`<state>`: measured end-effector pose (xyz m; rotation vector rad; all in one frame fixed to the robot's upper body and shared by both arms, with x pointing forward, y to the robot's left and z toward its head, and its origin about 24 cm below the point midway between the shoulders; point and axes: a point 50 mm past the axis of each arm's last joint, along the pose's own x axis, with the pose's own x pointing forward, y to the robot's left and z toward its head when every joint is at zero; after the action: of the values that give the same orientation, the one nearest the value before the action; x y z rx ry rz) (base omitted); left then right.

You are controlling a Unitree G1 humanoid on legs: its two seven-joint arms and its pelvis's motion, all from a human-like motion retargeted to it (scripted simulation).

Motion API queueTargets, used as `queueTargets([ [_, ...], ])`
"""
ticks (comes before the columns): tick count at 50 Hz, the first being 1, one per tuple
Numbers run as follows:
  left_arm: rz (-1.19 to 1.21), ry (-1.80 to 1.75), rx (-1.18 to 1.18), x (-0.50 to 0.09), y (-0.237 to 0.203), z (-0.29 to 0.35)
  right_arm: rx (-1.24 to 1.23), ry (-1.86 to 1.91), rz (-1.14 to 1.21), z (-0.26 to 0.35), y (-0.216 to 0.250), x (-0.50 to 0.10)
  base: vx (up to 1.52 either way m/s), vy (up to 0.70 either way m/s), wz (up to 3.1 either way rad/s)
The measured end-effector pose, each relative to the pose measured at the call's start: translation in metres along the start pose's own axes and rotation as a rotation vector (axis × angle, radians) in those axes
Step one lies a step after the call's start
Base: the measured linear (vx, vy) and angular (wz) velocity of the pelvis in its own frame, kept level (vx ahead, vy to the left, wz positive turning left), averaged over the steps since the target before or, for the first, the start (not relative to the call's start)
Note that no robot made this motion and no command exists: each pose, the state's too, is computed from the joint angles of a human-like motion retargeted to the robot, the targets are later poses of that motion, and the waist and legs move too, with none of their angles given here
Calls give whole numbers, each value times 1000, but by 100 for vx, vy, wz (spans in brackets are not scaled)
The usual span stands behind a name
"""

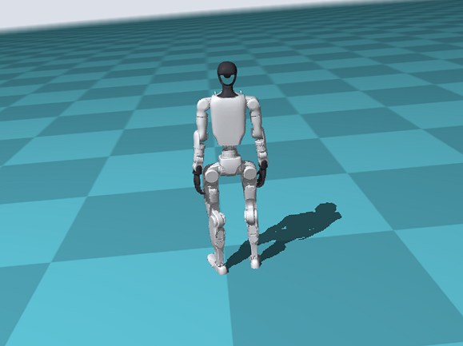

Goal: In place motions

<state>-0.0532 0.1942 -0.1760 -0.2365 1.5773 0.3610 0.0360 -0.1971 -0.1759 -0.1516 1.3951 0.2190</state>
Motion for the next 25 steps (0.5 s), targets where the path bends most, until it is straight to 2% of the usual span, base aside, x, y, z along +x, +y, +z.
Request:
queueTargets([
  [25,-3,1,-4,0,0,0,-1,0,1,-1,0,0,0,0,0],
])
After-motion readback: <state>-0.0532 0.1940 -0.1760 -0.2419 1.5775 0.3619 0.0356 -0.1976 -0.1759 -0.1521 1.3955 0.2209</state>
